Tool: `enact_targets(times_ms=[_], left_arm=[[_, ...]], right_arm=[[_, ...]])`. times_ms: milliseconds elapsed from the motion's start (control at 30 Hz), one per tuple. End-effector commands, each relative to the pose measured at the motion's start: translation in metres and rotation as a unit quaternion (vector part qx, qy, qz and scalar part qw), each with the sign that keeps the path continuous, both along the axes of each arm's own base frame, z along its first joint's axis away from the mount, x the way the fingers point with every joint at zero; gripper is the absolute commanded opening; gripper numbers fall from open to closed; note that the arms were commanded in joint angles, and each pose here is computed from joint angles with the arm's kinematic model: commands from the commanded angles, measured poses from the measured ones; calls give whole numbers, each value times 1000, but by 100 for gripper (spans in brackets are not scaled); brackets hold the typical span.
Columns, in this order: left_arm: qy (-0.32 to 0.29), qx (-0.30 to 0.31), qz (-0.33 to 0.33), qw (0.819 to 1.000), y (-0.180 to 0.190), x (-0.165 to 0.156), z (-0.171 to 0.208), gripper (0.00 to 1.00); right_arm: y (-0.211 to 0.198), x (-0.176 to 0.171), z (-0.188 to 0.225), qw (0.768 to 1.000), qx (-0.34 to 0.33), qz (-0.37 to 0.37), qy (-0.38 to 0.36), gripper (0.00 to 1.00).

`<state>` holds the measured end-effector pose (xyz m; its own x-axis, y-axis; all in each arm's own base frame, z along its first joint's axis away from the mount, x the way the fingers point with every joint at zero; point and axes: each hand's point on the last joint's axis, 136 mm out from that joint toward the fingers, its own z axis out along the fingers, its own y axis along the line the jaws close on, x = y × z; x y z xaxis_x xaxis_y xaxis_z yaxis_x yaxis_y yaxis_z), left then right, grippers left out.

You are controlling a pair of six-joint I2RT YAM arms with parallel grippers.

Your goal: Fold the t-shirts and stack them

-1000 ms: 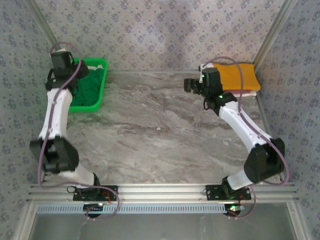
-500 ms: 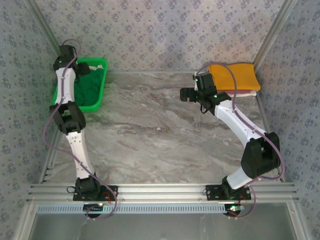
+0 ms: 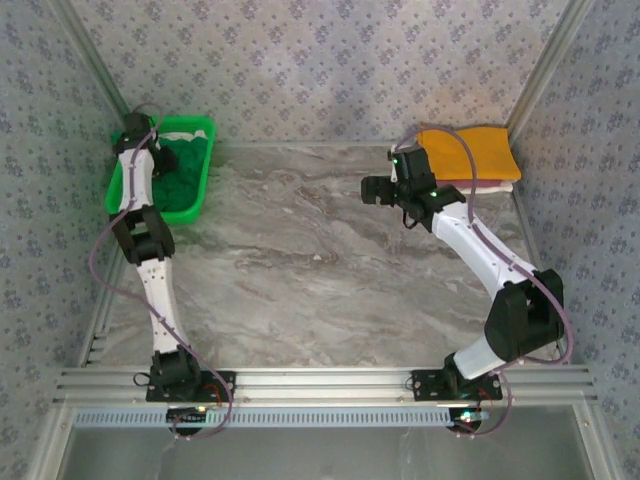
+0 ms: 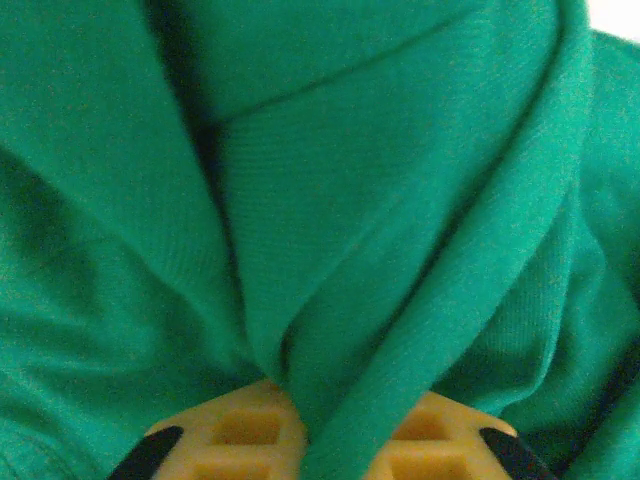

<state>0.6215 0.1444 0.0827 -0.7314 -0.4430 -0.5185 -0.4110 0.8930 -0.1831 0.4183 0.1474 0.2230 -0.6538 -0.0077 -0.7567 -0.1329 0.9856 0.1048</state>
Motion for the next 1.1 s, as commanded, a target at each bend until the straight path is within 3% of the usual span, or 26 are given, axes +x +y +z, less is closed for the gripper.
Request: enact_targets(times_ms=[0,167,433,600,767,900,1067], left_arm=[[-55,-2,-5,998,-4,-3,74,0],[-129,-1,-2,992,-12,-12,161,0],[-216,4,-15,976,-43,-55,280,0],[-302,17,-50,952,-82,-90,367,0],[-360,-7,-112,926,-139,-138,431,0],[-352,-31,-183,917,-212,-181,441,0],[-312,-56,-219,923,-286,-209,384,0]], right_arm=[[-3,-7,10,1000,3,-9,-2,100],[0,-6,13,1000,10,-9,-8,100],[1,-1,22,1000,9,-8,-19,100],[2,2,33,999,14,-7,-31,100],[1,4,44,999,21,-16,-42,100],[-2,3,58,997,35,-25,-57,100],[-7,-3,69,996,54,-38,-63,100]])
